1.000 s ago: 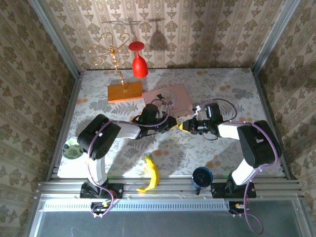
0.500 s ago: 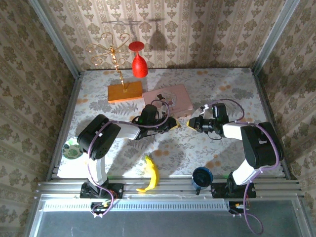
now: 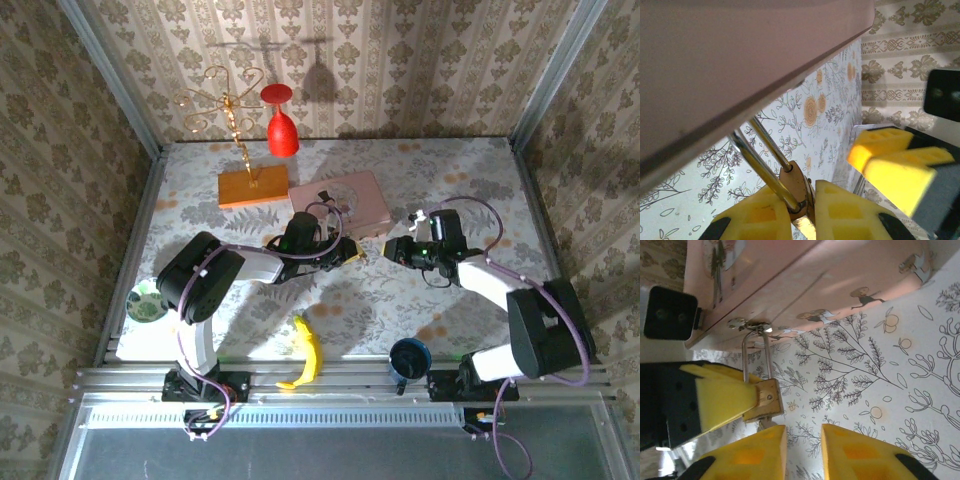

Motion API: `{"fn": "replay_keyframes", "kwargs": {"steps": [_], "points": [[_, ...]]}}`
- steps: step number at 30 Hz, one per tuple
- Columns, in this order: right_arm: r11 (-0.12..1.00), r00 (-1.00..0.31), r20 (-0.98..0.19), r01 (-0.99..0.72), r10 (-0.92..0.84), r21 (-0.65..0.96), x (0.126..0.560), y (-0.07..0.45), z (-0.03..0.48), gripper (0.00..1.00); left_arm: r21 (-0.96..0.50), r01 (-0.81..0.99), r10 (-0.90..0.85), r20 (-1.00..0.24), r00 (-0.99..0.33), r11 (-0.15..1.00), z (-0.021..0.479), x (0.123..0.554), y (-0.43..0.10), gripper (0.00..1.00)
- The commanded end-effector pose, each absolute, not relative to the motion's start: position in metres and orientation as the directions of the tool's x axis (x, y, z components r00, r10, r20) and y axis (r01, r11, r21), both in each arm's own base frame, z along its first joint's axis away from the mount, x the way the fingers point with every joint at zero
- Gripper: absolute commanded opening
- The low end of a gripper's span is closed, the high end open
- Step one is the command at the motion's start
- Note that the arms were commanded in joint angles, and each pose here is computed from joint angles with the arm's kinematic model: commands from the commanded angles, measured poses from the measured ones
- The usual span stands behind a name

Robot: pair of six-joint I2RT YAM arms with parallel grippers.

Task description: Unlock the padlock with the key

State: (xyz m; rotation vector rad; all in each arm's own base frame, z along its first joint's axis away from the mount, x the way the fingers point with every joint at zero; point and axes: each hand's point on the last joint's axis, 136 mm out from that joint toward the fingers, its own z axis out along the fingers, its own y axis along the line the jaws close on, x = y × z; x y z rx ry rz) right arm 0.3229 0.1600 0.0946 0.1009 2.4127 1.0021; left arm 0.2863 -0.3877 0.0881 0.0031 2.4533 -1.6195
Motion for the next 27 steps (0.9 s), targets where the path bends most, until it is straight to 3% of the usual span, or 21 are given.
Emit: {"fn": "replay_keyframes", "kwargs": {"steps": [1,3,5,8,20,27], "points": [[0.817,-0.842,-0.498,-0.130,0.208,0.562,0.313,0.148,0.093,0.29,-0.935,0.083,-0.055,-0.109,-0.993,0.345,0.099,0.271,-0.391,0.03],[0.833,-0.827,-0.530,-0.152,0.187,0.531,0.310,0.149,0.099,0.33,-0.935,0.079,-0.058,-0.106,-0.993,0.346,0.099,0.272,-0.390,0.11],[0.847,-0.816,-0.551,-0.163,0.173,0.507,0.308,0.150,0.104,0.34,-0.934,0.073,-0.060,-0.100,-0.993,0.349,0.098,0.272,-0.390,0.28],[0.852,-0.812,-0.560,-0.170,0.164,0.496,0.307,0.151,0.107,0.34,-0.931,0.064,-0.062,-0.093,-0.994,0.360,0.094,0.272,-0.389,0.38],[0.857,-0.819,-0.560,-0.198,0.122,0.476,0.307,0.159,0.103,0.34,-0.922,0.029,-0.090,-0.070,-0.993,0.387,0.083,0.271,-0.380,0.42],[0.892,-0.814,-0.580,-0.234,0.039,0.388,0.307,0.169,0.092,0.35,-0.870,0.117,-0.113,-0.194,-0.975,0.480,0.109,0.275,-0.360,0.59]]}}
